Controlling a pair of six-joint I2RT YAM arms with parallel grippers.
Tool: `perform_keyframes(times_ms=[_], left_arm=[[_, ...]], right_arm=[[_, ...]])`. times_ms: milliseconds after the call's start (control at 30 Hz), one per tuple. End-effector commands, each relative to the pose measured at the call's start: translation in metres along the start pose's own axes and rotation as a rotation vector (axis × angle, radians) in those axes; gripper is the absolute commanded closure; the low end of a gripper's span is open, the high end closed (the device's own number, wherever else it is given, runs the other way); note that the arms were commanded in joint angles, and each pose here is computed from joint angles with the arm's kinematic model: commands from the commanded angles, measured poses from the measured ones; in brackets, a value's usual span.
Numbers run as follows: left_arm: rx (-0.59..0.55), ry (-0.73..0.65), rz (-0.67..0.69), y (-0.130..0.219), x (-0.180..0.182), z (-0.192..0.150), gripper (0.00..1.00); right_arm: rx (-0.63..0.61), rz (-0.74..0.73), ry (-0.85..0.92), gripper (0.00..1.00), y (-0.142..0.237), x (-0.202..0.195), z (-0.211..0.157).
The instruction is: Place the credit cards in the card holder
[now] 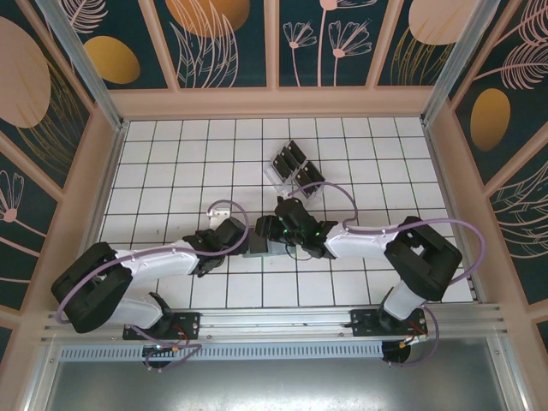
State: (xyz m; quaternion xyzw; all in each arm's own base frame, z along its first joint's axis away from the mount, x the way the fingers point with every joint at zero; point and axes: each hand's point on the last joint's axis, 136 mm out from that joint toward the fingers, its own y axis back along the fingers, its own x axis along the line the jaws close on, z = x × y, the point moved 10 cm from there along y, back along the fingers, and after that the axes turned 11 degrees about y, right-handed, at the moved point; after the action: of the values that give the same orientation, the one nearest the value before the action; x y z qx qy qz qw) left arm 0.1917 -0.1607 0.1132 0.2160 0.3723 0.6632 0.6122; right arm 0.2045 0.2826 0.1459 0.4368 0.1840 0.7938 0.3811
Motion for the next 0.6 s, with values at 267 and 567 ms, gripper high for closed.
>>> perform_keyframes(times_ms=[267, 567], left_arm=[[-0.016, -0.005, 0.040, 0.002, -0.002, 0.007, 0.01], [-0.008, -0.003, 0.040, 0.001, -0.001, 0.005, 0.01]], right_arm=[[0.033, 0.004, 0.007, 0.62, -0.008, -0.006, -0.012], [0.077, 0.013, -0.007, 0.65, -0.023, -0.008, -0.024]])
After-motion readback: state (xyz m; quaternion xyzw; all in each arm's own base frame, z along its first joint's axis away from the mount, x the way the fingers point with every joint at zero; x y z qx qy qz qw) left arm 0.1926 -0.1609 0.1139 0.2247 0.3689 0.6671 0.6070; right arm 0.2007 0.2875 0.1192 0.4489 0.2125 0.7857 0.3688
